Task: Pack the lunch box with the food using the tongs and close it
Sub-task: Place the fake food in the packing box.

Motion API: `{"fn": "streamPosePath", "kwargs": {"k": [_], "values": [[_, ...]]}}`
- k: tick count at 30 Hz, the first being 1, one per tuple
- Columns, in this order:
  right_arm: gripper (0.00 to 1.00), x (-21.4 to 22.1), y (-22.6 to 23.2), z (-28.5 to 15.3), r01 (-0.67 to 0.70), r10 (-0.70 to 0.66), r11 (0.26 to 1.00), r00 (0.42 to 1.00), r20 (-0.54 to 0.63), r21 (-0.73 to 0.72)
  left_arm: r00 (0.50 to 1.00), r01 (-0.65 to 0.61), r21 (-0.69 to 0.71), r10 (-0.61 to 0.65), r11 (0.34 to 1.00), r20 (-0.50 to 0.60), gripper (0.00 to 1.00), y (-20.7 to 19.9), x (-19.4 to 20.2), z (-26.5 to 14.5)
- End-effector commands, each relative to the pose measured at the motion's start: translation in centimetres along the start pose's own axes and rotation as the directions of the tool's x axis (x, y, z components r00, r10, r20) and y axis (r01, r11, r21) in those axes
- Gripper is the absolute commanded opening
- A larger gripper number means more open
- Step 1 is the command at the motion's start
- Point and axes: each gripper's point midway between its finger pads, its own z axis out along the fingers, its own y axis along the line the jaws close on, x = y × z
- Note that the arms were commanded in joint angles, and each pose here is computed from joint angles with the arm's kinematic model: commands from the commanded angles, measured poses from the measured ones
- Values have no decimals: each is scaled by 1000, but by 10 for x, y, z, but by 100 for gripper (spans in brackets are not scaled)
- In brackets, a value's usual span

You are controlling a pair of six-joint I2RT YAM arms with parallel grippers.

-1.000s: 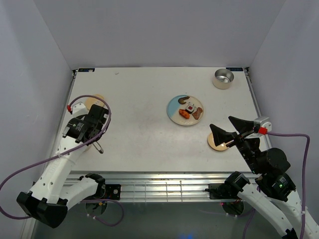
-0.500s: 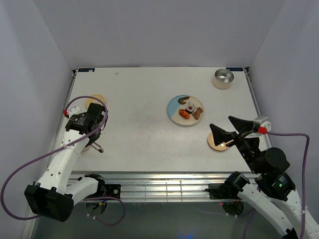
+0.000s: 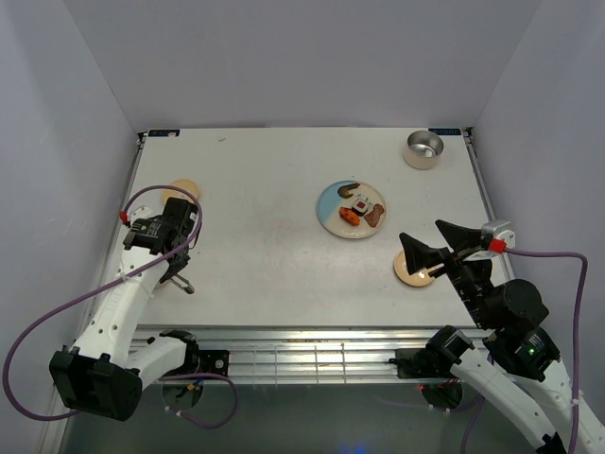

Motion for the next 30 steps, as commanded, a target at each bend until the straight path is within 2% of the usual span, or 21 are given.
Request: {"fn": "streamPosePath", "kwargs": {"k": [1, 3, 7, 10, 18, 21, 27, 30], "values": [[96, -17, -4, -1, -8, 7, 1000, 999, 53, 25, 1000, 0, 9, 0, 1000, 17, 30, 2, -4, -1], [96, -16, -4, -1, -8, 6, 1000, 999, 50, 25, 1000, -6, 15, 5, 1000, 15, 31, 0, -4, -1], [96, -13, -5, -1, -8, 6, 1000, 999, 44, 30, 1000, -8, 7, 8, 1000, 16, 39, -1, -6, 0], [96, -12, -5, -1, -10, 8, 999, 999, 42, 34, 1000, -23, -11, 23, 1000, 5, 54, -2, -4, 3], [96, -9, -5, 1, -9, 7, 999, 999, 33, 36, 998, -7, 2, 7, 1000, 57, 52, 2, -19, -7], [96, -6, -4, 5, -4, 3, 999, 1000, 18, 34, 997, -14, 30, 12, 999, 80, 47, -4, -32, -16], [96, -3, 2, 10, 5, -5, 1000, 1000, -9, 11, 991, -71, 232, 42, 970, 128, 45, -42, -73, -57], [96, -3, 10, 12, -2, 1, 1000, 1000, -20, -31, 986, -113, 395, 54, 912, 157, 44, -71, -85, -77]]}}
